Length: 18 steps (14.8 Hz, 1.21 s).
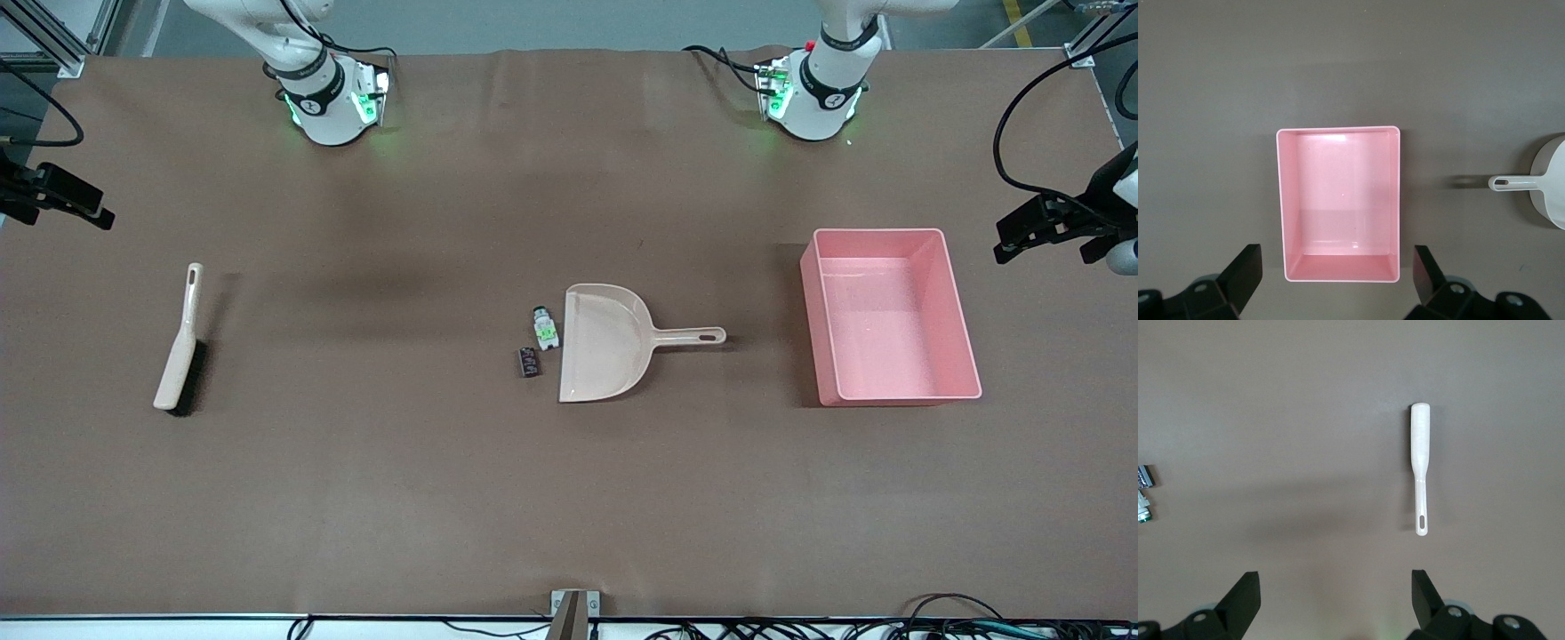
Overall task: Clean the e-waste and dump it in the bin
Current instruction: 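Lower the right gripper onto the white brush handle and grasp it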
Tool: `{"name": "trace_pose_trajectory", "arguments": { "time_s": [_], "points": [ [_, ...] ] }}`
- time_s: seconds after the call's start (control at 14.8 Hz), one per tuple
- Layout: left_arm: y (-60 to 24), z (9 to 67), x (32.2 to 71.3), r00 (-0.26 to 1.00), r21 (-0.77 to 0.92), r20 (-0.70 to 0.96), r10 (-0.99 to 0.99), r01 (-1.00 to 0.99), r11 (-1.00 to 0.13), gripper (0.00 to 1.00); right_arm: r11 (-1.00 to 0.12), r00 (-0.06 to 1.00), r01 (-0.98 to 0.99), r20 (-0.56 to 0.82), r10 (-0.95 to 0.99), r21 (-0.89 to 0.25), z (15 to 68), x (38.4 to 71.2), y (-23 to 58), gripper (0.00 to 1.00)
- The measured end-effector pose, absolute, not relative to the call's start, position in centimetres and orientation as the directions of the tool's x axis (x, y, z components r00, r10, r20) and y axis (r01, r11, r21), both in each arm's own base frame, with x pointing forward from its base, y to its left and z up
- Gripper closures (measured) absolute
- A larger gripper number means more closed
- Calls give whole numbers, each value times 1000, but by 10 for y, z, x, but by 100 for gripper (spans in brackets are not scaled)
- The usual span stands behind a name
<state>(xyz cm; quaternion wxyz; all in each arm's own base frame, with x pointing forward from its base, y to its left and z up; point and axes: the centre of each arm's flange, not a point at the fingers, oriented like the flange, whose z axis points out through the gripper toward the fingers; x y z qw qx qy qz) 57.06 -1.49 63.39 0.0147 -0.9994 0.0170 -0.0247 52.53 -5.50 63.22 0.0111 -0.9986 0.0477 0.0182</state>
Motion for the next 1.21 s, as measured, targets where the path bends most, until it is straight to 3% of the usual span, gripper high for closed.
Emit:
{"name": "trace_pose_trajectory", "arguments": {
  "time_s": [0.54, 0.81, 1.21],
  "points": [
    [-22, 635, 570, 999, -30, 52, -13, -12, -999, 0, -997, 995, -80, -61, -79, -20, 625, 525, -46, 0],
    [-25, 635, 569, 998, -29, 52, -18, -16, -999, 0, -996, 989, -94, -111, -94, 6, 563, 518, -56, 0],
    [-28, 634, 570, 999, -29, 49, -17, -16, -999, 0, -987, 985, -158, -76, -158, 7, 448, 470, -120, 0]
  ]
}}
